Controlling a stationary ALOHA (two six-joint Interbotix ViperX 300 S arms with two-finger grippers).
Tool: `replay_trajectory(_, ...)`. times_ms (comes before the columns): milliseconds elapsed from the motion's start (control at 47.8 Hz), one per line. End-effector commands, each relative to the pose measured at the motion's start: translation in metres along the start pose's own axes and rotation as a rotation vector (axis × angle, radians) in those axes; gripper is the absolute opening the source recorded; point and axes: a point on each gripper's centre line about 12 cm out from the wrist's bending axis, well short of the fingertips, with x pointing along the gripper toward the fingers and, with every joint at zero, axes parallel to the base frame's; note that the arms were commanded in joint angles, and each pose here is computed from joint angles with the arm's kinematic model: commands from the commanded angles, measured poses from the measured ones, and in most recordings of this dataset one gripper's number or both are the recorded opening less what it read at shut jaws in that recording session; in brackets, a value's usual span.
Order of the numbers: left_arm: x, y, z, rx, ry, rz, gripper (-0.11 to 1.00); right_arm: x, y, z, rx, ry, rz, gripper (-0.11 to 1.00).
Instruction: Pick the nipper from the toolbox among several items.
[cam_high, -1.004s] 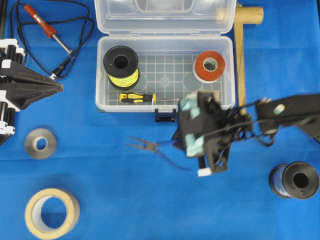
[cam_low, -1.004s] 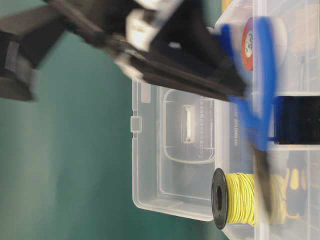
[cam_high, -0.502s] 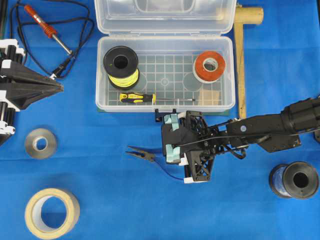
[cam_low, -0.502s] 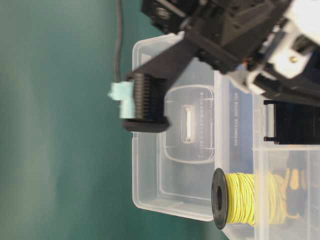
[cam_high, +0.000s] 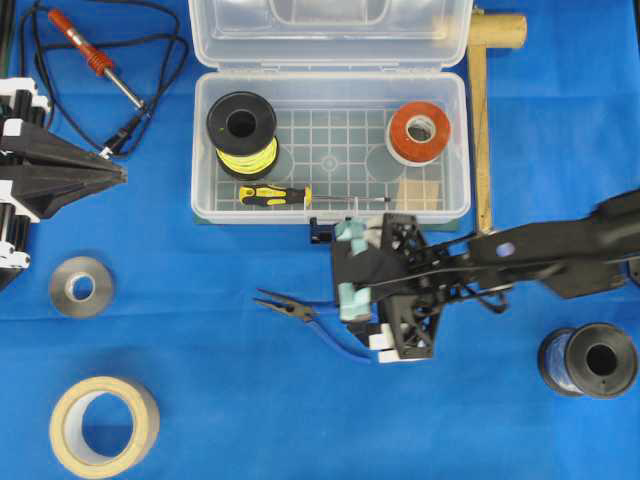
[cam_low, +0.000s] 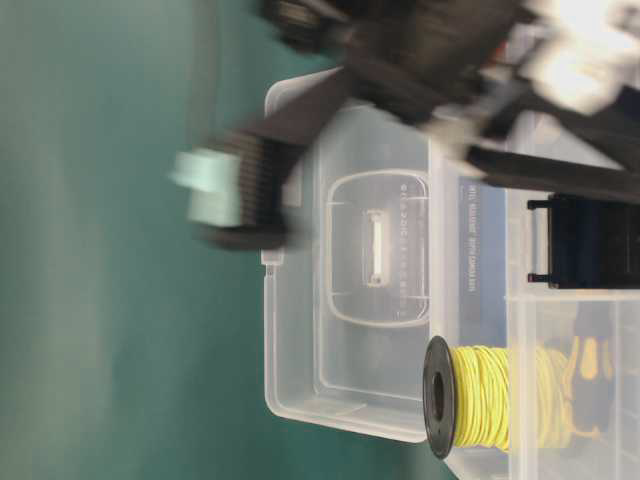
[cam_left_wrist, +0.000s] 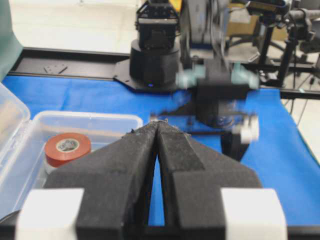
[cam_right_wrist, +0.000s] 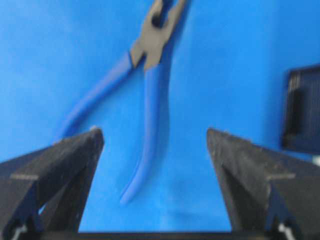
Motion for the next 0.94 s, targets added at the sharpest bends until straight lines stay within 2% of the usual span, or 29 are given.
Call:
replay_trajectory(0,0.002,0.000,0.004,-0.005,-0.012,-0.001,0.00,-0.046,0.004,0.022,-0.025,-0.101,0.017,0.77)
replay_trajectory(105,0.002,0.000,0.004,-0.005,-0.011,-0.001,0.00,-0.083,0.001,0.026,-0.058,-0.183,0.018,0.75)
replay_trajectory(209,0.002,0.000,0.003,-0.005,-0.008,-0.001,0.00,-0.116,-0.007,0.018,-0.067,-0.251,0.019,0.75)
replay_trajectory(481,0.002,0.000,0.004,-0.005,-0.015,-0.001,0.00,-0.172,-0.027,-0.031,-0.052,-0.407,0.047,0.75)
replay_trajectory(711,0.003,0.000,0.003,-0.005,-0.009,-0.001,0.00,-0.192,-0.048,-0.078,-0.013,-0.529,0.054,0.75)
replay_trajectory(921,0.003,0.000,0.002,-0.004,-0.006,-0.001,0.00,-0.190,-0.063,-0.108,0.032,-0.576,0.035,0.75)
